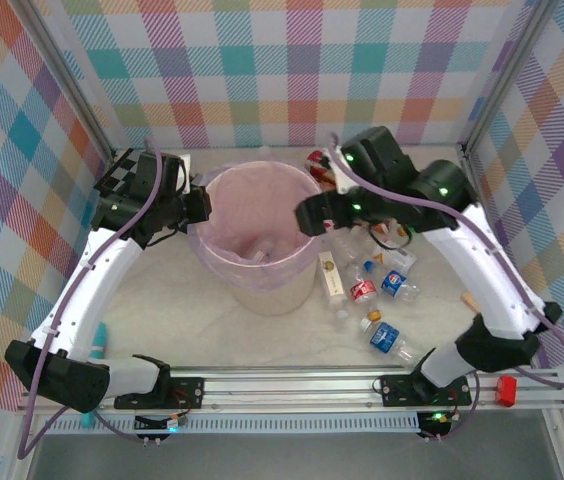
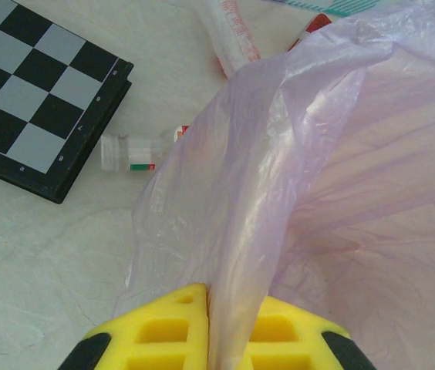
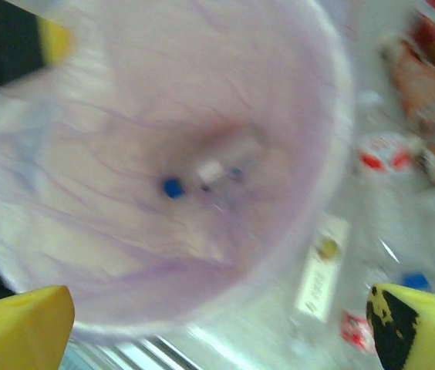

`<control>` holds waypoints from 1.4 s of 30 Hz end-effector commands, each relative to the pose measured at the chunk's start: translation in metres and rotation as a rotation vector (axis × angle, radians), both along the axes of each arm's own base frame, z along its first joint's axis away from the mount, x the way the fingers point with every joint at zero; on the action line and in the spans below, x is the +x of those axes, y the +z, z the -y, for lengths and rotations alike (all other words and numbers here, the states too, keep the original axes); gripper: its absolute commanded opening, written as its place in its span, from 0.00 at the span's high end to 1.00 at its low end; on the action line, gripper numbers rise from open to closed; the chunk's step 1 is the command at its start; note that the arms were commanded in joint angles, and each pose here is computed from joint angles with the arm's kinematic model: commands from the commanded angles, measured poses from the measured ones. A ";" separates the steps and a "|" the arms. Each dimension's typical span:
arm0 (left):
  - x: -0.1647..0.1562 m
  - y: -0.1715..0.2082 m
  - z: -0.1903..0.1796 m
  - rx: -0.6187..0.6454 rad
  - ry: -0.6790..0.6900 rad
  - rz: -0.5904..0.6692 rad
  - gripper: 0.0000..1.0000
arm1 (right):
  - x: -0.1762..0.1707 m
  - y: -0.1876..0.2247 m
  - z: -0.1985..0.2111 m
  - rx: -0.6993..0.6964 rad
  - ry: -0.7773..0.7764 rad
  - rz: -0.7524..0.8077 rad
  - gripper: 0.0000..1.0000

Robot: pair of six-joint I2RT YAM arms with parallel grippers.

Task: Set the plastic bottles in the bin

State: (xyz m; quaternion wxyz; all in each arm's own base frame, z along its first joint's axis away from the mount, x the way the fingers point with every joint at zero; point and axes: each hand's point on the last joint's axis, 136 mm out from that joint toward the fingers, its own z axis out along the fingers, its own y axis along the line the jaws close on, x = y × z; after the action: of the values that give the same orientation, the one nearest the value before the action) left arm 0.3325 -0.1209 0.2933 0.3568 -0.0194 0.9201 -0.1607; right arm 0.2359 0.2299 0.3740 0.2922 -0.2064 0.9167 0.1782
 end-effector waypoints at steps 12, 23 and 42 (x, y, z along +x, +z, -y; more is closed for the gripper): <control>0.003 0.011 0.017 -0.053 -0.052 0.004 0.95 | -0.128 -0.208 0.137 -0.541 -0.398 -0.692 0.04; 0.006 0.009 0.018 -0.056 -0.049 0.000 0.95 | -0.133 -0.283 0.139 -0.600 -0.370 -0.762 0.00; 0.002 0.014 0.015 -0.051 -0.041 -0.001 0.95 | -0.118 -0.349 0.126 -0.577 -0.398 -0.776 0.16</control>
State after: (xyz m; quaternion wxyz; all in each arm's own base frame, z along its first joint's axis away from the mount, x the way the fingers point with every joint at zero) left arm 0.3359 -0.1232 0.2933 0.3496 -0.0099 0.9235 -0.1575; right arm 0.1222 0.1008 0.0375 -0.0983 -0.0279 0.9908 -0.0892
